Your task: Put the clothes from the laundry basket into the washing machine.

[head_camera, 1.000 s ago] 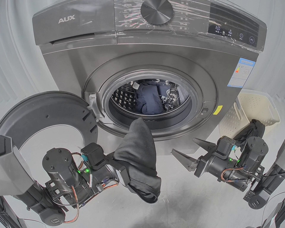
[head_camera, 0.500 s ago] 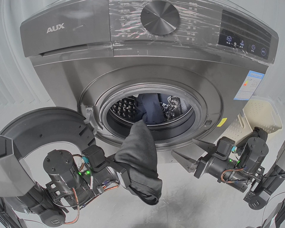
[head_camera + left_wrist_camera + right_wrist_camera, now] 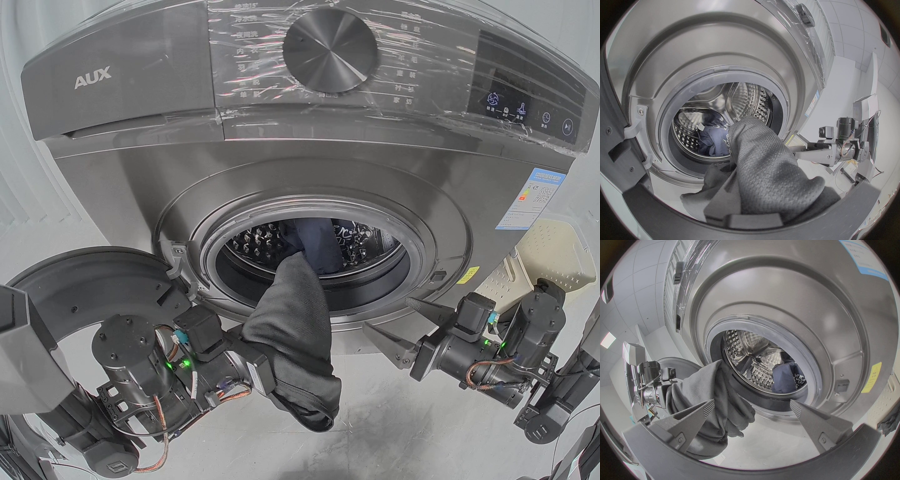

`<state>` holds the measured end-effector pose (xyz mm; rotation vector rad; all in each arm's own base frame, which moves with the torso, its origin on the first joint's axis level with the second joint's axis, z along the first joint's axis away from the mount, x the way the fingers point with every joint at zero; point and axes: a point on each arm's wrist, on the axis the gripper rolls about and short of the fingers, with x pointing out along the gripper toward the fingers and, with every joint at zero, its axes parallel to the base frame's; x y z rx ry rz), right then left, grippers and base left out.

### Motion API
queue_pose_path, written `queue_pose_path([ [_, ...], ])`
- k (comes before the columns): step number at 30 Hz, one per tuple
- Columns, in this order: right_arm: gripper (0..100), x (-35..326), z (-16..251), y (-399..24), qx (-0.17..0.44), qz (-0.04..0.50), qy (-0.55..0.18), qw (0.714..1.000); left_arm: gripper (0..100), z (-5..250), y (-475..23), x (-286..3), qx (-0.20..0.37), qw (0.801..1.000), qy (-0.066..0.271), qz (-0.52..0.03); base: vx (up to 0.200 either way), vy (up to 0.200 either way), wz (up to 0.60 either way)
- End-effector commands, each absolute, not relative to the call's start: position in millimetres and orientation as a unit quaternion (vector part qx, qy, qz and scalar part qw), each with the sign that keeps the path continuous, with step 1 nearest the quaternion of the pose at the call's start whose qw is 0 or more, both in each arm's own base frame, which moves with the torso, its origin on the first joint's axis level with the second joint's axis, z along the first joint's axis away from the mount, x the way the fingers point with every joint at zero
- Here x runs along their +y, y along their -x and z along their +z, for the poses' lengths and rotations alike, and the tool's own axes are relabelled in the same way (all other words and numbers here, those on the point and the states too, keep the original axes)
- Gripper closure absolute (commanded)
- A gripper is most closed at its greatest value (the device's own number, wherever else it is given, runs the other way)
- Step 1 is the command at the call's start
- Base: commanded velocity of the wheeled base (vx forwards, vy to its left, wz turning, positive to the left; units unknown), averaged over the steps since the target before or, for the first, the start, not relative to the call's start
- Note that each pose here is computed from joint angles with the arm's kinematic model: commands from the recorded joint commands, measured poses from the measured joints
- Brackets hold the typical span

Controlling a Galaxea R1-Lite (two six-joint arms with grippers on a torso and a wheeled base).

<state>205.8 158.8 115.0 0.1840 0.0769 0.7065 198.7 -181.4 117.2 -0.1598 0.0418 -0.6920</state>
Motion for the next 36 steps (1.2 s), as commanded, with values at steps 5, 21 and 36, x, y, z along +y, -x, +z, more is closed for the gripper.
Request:
queue_pose_path([
  [5,0,153.8,91.0,-173.5,0.107,0.371,-0.060,0.920,100,114.1,-207.8,-181.0,0.021,0.942,0.073,-0.327,0.000,0.000,0.00],
  [21,0,162.1,87.2,-143.7,0.128,0.423,-0.046,0.896,100,89.7,-279.9,-210.9,-0.010,0.950,0.050,-0.307,0.000,0.000,0.00],
  [36,0,167.7,82.2,-142.0,0.139,0.432,-0.041,0.890,100,74.7,-361.0,-237.0,-0.077,0.957,0.072,-0.272,0.000,0.000,0.00],
])
